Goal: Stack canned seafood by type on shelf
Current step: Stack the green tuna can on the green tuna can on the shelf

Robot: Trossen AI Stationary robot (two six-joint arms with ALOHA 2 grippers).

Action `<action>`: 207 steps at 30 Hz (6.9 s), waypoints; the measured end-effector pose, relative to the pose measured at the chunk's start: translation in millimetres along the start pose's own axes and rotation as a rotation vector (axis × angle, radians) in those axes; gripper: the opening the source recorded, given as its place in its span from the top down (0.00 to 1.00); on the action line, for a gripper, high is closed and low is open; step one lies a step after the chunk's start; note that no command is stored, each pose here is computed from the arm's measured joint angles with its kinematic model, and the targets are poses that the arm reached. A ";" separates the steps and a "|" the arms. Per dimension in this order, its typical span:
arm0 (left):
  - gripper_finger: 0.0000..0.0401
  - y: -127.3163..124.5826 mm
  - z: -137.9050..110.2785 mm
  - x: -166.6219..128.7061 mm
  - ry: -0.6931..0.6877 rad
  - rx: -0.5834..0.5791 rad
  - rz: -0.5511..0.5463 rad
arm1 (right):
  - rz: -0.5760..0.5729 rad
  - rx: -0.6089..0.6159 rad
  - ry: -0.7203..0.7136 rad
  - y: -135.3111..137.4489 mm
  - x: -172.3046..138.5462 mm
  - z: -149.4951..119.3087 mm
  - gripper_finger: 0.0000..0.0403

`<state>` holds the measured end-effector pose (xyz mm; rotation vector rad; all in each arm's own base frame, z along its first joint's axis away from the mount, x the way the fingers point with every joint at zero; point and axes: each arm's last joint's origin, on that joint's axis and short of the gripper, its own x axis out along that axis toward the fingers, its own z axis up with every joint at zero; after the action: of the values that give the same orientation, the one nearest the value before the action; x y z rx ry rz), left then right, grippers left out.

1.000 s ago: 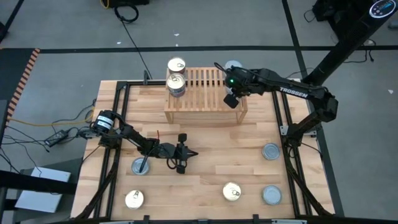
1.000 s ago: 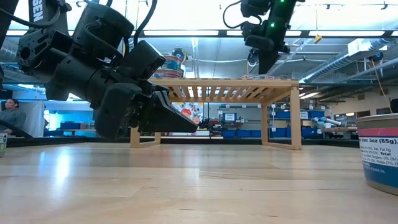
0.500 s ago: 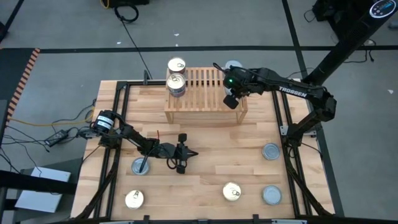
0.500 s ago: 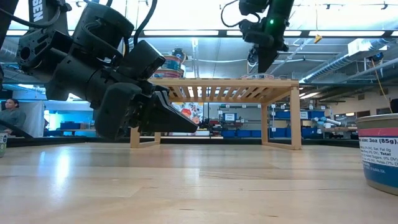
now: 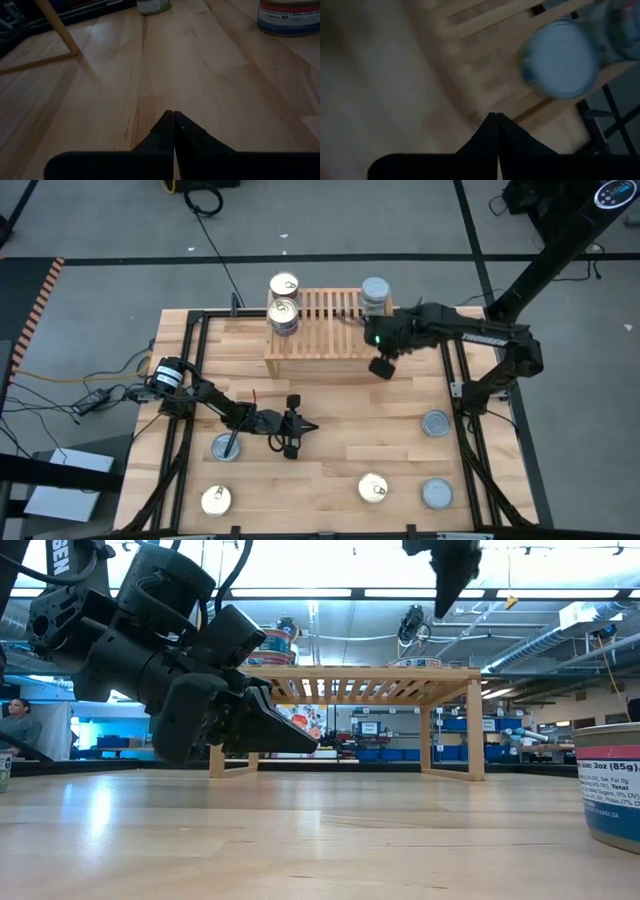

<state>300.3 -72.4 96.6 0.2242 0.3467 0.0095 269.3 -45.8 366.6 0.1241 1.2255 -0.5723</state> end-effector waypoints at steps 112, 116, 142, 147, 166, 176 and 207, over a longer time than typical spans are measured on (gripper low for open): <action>0.99 -2.7 8.1 2.8 -0.036 -0.093 -0.002 | 0.267 -0.376 -0.006 174.0 149.5 -90.3 0.99; 0.99 -3.0 7.5 2.7 -0.029 -0.091 -0.003 | 0.299 -0.363 -0.027 174.4 151.0 -85.7 0.99; 0.99 -4.0 3.7 2.5 0.009 -0.077 -0.008 | 0.388 -0.314 0.031 178.6 144.7 -96.3 0.99; 0.99 -4.0 3.9 2.6 0.007 -0.058 -0.008 | 0.458 -0.340 -0.082 182.4 148.3 -86.7 0.99; 0.99 -15.7 36.5 2.5 0.017 0.106 -0.124 | 0.405 -0.449 -0.287 187.7 108.7 -94.8 0.99; 0.99 -18.6 85.5 25.8 0.260 0.329 -0.251 | 0.295 -0.379 -0.285 174.8 89.3 -136.6 0.99; 0.67 -13.0 89.9 54.8 0.346 0.478 -0.242 | 0.301 -0.201 -0.443 138.1 66.4 -164.7 0.99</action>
<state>381.8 -101.9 157.7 0.6567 0.7187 -0.2791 209.3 113.1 219.0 0.0085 0.8056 -0.1949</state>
